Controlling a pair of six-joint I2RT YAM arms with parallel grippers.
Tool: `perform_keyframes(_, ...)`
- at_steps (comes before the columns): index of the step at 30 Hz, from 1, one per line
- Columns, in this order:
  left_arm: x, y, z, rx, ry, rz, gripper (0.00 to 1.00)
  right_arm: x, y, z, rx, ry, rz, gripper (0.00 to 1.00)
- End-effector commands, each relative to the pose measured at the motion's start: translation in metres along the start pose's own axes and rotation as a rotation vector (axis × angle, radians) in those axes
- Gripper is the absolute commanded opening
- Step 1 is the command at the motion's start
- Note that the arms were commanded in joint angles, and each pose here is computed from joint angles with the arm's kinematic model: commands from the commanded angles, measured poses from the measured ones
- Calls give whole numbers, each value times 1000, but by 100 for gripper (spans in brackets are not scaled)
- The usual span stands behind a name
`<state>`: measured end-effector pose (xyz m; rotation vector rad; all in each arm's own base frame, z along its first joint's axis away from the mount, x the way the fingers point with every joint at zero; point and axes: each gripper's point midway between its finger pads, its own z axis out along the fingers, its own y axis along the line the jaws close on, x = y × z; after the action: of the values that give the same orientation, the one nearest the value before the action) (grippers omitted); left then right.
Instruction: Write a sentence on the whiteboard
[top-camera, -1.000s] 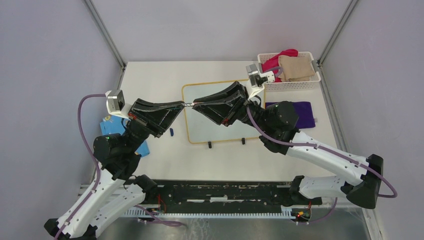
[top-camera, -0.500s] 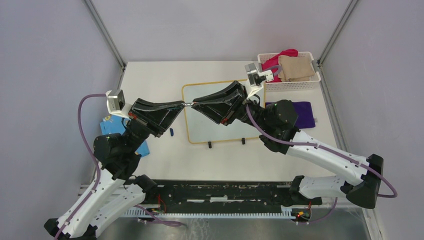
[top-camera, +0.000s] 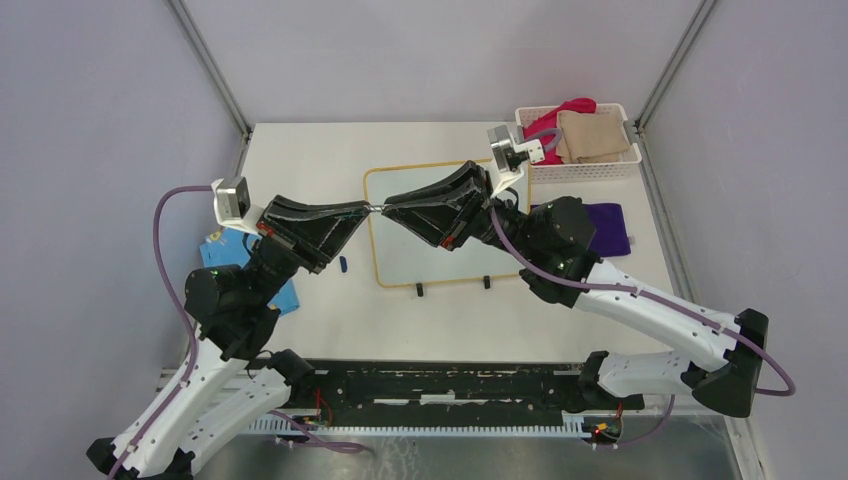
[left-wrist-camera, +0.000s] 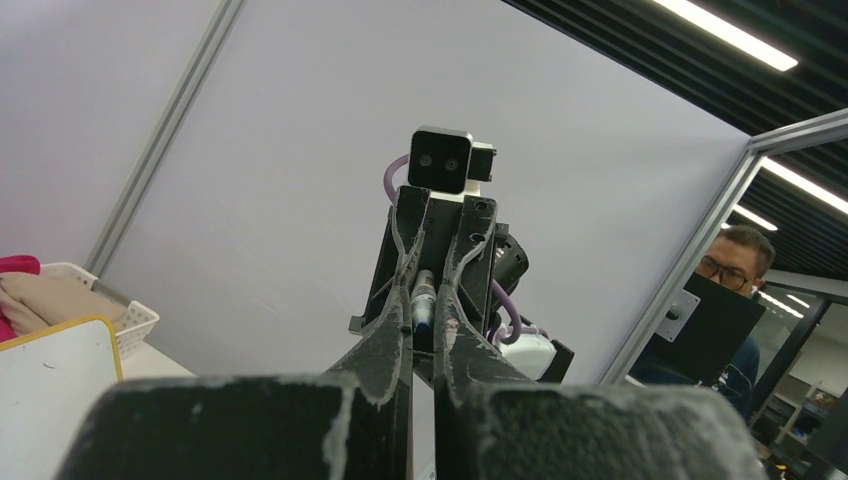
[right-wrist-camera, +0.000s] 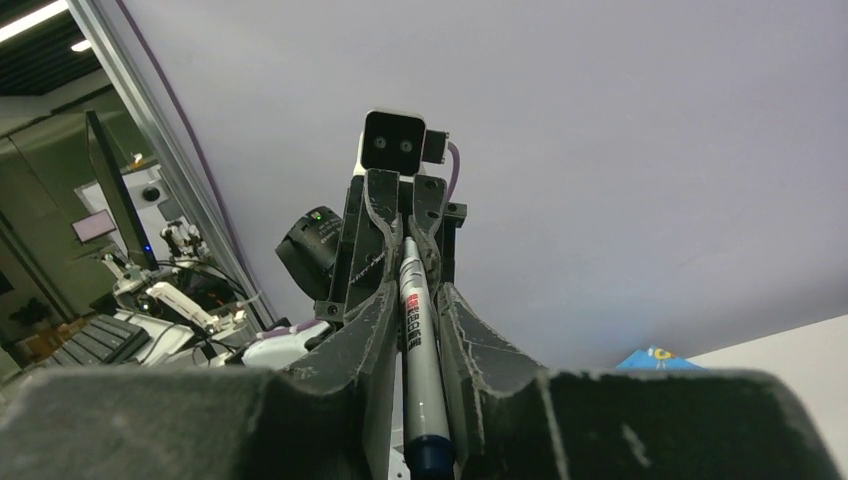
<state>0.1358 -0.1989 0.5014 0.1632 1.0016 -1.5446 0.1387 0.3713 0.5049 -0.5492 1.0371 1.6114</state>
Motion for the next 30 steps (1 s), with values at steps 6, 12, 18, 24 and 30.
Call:
perform_keyframes(6, 3, 7, 3, -39, 32, 13, 2, -29, 21, 3, -44, -50, -58, 29)
perform_keyframes(12, 4, 6, 2, -41, 37, 12, 2, -33, 20, 1, -29, -47, -76, 42)
perform_keyframes(18, 0, 5, 1, -53, 31, 19, 2, -38, 21, -4, -39, -50, -50, 43)
perform_keyframes(24, -3, 6, -1, -74, 18, 25, 2, -40, 25, -7, -56, -49, -26, 45)
perform_keyframes(30, -8, 4, -1, -80, 10, 35, 2, -36, 23, -4, -55, -26, -14, 45)
